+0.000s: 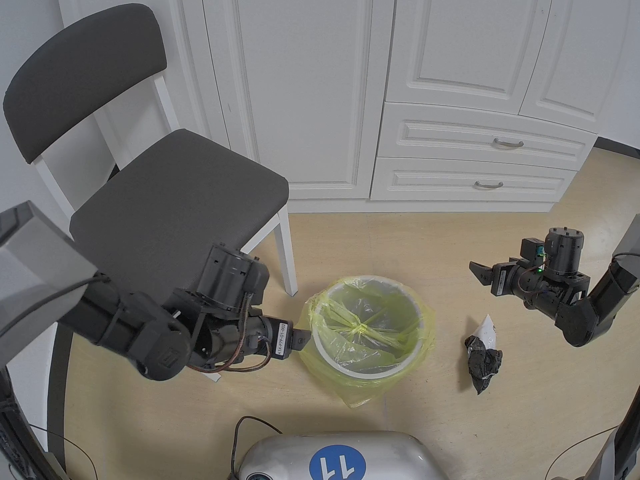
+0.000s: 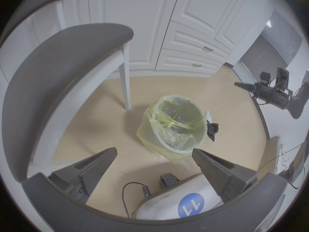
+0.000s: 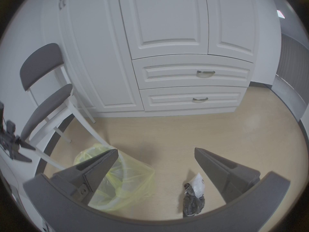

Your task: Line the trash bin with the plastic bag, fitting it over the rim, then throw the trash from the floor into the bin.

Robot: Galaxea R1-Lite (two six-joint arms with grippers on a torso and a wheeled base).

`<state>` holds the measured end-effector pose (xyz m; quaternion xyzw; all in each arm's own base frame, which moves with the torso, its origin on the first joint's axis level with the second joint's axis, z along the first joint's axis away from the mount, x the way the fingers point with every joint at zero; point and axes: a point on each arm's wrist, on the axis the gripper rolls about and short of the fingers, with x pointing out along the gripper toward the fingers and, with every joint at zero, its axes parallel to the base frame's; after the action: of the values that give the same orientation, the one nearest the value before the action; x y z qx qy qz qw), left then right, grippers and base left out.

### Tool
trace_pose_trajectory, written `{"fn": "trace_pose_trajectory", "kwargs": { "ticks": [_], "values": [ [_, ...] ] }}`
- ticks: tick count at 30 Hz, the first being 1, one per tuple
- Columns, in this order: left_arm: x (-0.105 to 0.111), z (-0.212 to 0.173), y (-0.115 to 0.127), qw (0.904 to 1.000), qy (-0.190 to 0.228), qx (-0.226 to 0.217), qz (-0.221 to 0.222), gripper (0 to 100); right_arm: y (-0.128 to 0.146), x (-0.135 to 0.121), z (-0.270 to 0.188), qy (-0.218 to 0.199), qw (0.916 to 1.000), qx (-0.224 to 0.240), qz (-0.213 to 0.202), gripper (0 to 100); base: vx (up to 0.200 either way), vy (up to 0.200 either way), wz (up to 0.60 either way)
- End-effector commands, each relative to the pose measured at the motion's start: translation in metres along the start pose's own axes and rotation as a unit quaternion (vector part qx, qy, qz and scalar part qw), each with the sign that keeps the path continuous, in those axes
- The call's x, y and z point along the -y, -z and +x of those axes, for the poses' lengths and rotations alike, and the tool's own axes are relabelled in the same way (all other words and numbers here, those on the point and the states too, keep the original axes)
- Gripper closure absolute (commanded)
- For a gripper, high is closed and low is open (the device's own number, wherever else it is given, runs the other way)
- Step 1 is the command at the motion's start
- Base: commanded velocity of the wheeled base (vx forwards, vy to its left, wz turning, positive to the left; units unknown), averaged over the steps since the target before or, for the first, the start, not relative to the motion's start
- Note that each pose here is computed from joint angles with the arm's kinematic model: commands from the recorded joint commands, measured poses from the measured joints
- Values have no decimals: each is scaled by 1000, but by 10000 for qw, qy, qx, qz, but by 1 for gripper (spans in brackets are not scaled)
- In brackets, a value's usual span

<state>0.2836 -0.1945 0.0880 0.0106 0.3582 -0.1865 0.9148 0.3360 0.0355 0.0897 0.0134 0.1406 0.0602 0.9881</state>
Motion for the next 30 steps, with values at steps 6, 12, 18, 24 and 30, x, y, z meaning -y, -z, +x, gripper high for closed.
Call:
{"fn": "trace_pose_trajectory", "kwargs": {
  "ticks": [6, 12, 18, 24, 30],
  "values": [
    [-3, -67, 7, 9971, 281, 696, -95, 0, 4, 15, -40, 229, 9985, -159, -476, 0, 0, 0, 0],
    [-9, -93, 15, 9942, 366, 1003, -137, 0, 8, 17, -51, 257, 9983, -243, -455, 0, 0, 0, 0],
    [-16, -114, 23, 9898, 419, 1346, -208, 0, 9, 11, -68, 197, 9982, -259, -498, 0, 0, 0, 0],
    [-21, -123, 31, 9842, 437, 1688, -313, 0, 5, 9, -87, 218, 9985, -121, -497, 0, 0, 0, 0],
    [-35, -129, 22, 9701, 168, 2366, -518, 0, 1, 12, -100, 477, 9981, -197, -336, 0, 0, 0, 0]
  ]
}}
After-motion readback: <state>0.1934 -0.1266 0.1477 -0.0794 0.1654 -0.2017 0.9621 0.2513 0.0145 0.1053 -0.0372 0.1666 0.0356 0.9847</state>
